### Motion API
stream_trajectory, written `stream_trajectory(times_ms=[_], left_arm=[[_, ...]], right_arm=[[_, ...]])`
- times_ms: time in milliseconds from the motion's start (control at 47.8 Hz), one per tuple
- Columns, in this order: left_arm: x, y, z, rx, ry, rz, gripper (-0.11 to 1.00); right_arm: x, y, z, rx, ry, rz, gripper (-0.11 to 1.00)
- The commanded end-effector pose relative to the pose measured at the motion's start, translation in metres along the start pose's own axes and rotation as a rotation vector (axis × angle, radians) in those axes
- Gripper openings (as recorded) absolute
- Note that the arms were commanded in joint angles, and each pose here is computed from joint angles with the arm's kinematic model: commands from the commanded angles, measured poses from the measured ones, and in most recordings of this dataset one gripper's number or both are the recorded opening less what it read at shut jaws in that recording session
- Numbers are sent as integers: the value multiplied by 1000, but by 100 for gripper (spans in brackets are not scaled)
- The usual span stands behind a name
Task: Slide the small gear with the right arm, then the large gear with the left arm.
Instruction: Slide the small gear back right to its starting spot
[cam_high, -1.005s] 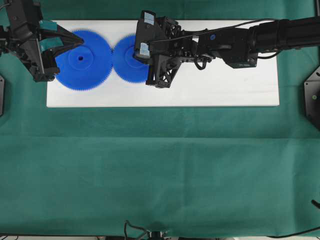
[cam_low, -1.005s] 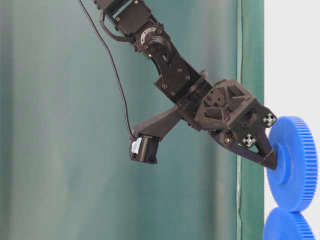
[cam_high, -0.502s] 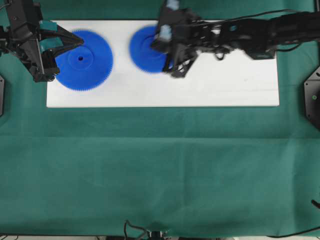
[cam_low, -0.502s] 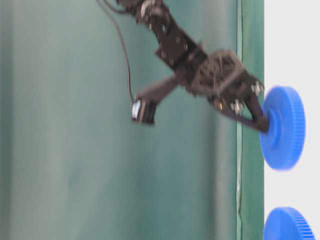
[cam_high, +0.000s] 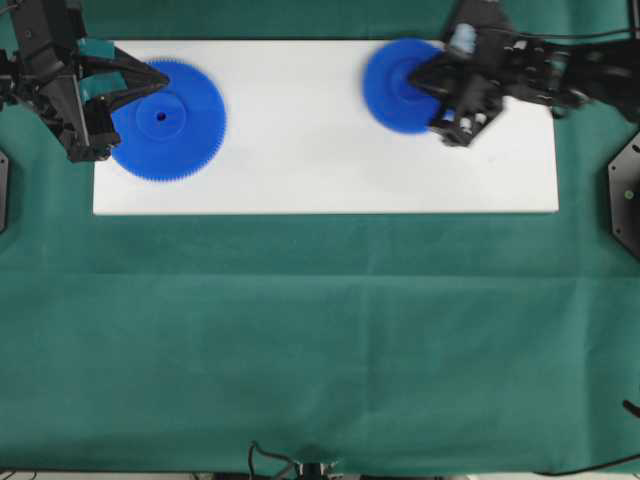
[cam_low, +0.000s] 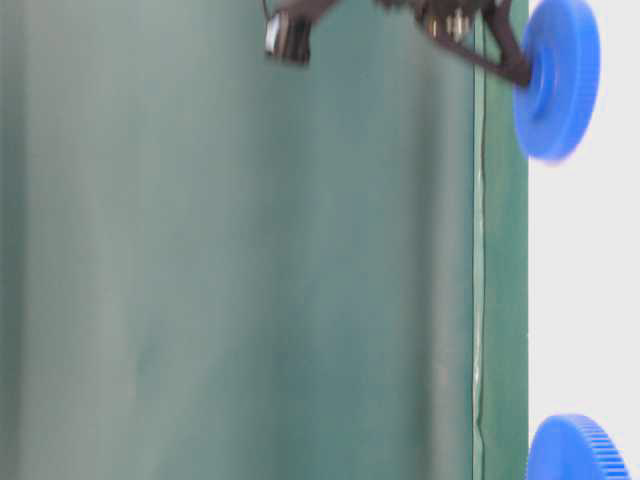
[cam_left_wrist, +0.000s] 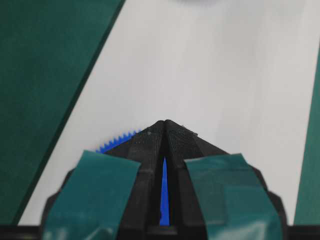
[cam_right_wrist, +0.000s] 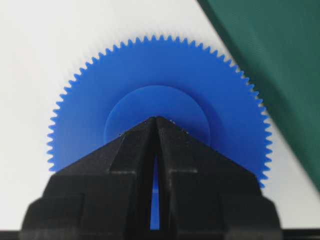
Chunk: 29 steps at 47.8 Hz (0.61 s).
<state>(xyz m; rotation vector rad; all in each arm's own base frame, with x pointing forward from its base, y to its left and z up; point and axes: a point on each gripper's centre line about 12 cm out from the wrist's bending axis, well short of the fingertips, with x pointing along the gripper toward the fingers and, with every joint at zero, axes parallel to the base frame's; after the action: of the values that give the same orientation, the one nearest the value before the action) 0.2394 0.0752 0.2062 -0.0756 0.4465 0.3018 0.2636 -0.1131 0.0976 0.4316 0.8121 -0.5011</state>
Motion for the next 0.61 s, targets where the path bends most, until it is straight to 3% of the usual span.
stream_trajectory(times_ms=[0,335,586], left_arm=[[0,0,15,-2,-49,1,0],[0,1,16,-4,-49,3,0],[1,0,16,-5,-49,2,0]], right_arm=[[-11,-15,-43,51,97,-35,52],[-50,-24,-79,112,117,-36,52],[-63,-22,-71,120,47,-14,52]])
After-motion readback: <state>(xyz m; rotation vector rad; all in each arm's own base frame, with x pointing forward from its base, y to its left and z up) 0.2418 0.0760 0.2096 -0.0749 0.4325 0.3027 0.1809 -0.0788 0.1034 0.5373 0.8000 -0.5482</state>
